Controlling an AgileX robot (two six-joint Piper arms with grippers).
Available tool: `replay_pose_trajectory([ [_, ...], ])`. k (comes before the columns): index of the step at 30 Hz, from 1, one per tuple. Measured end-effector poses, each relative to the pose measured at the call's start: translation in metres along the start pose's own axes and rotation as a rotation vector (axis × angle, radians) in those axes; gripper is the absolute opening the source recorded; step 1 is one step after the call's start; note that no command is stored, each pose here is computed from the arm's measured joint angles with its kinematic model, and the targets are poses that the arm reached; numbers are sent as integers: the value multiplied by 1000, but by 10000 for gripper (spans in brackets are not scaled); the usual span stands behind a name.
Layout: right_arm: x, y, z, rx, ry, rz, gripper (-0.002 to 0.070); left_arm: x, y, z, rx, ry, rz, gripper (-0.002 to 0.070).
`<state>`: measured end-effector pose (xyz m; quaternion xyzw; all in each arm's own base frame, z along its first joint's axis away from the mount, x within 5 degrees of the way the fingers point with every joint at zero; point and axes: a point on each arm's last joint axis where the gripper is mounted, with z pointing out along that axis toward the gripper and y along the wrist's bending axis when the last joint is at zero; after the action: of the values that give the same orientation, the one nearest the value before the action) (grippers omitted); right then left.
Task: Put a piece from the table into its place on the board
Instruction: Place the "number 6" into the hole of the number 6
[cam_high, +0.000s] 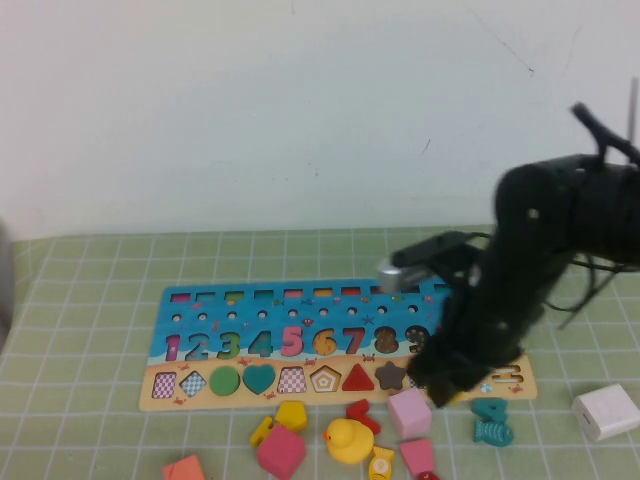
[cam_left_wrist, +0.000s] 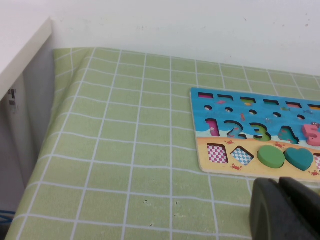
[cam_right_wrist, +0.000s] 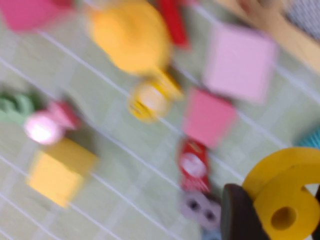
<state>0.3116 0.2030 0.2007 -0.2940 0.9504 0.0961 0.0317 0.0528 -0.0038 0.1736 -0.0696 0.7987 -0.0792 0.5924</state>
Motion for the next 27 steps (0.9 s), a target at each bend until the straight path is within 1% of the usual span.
replay_pose_trajectory([
  [1,-6,9,-1,-7,-11,-25,274,0,0,0,0,0,0,-1],
  [5,-30,32,4,-28,-45,-82,274,0,0,0,0,0,0,-1],
  [7,-44,42,5,-66,-70,-86,274,0,0,0,0,0,0,-1],
  [8,-52,46,4,-92,-91,-84,274,0,0,0,0,0,0,-1],
  [10,-66,56,6,-182,-129,-96,274,0,0,0,0,0,0,-1],
  [14,-92,71,10,-352,-234,-155,274,0,0,0,0,0,0,-1],
  [16,-103,75,14,-400,-279,-175,274,0,0,0,0,0,0,-1],
  [21,-123,74,27,-399,-326,-201,274,0,0,0,0,0,0,-1],
  [24,-132,68,40,-340,-318,-209,274,0,0,0,0,0,0,-1],
  [27,-139,59,48,-237,-306,-204,274,0,0,0,0,0,0,-1],
])
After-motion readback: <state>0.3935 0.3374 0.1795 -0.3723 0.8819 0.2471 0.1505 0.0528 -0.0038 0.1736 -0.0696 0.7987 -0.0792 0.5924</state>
